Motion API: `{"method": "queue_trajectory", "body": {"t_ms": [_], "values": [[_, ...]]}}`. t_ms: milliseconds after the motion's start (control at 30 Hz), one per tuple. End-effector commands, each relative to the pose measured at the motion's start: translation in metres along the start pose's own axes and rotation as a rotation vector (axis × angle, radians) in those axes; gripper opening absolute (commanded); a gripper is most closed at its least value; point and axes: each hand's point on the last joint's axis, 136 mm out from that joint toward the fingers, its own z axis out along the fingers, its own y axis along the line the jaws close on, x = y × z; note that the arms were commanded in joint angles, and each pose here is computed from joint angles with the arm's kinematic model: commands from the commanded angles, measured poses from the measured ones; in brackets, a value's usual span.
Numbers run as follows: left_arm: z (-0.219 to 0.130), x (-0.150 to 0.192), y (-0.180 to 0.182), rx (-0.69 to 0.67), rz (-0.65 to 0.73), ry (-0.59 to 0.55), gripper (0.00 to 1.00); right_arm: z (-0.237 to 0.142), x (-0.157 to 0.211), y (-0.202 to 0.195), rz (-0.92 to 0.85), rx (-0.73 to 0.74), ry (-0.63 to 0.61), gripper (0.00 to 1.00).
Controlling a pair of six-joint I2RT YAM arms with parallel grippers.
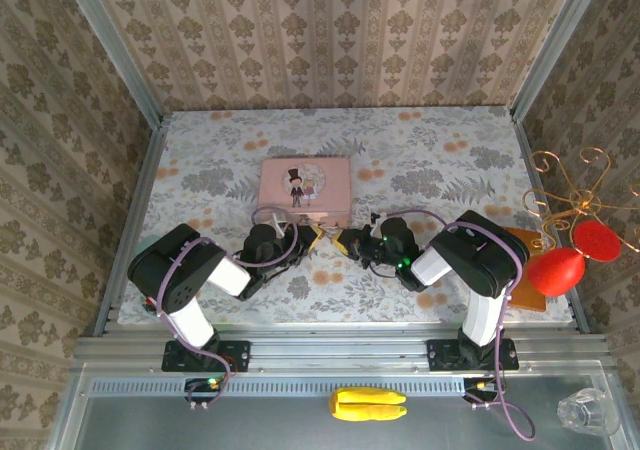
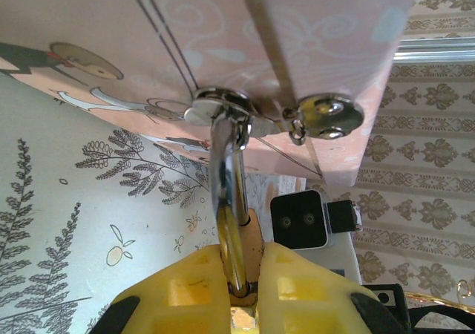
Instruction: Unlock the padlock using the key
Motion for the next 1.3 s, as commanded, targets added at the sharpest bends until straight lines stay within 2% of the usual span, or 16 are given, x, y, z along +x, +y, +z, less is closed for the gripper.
{"method": "queue_trajectory", "body": {"t_ms": [0,233,600,767,967,1267], "values": [[0.003,0.016,-0.051,0.18,0.102,0.086,0.0,-0.003,-0.001,0.027,-0.033,-0.081,-0.008,0.0],[0.006,0.024,-0.061,0.207,0.12,0.121,0.0,-0.006,-0.008,0.033,-0.057,-0.078,-0.015,0.0],[0.006,0.022,-0.062,0.209,0.122,0.113,0.0,-0.012,-0.005,0.055,-0.127,-0.12,-0.012,0.0],[0.008,0.021,-0.071,0.231,0.13,0.114,0.0,-0.015,0.01,0.039,-0.202,-0.057,-0.006,0.0],[0.01,0.019,-0.072,0.231,0.129,0.113,0.0,-0.019,0.002,0.041,-0.161,-0.112,-0.018,0.0],[0.007,0.01,-0.071,0.232,0.143,0.095,0.0,-0.03,-0.004,0.023,-0.137,-0.061,-0.054,0.0]]}}
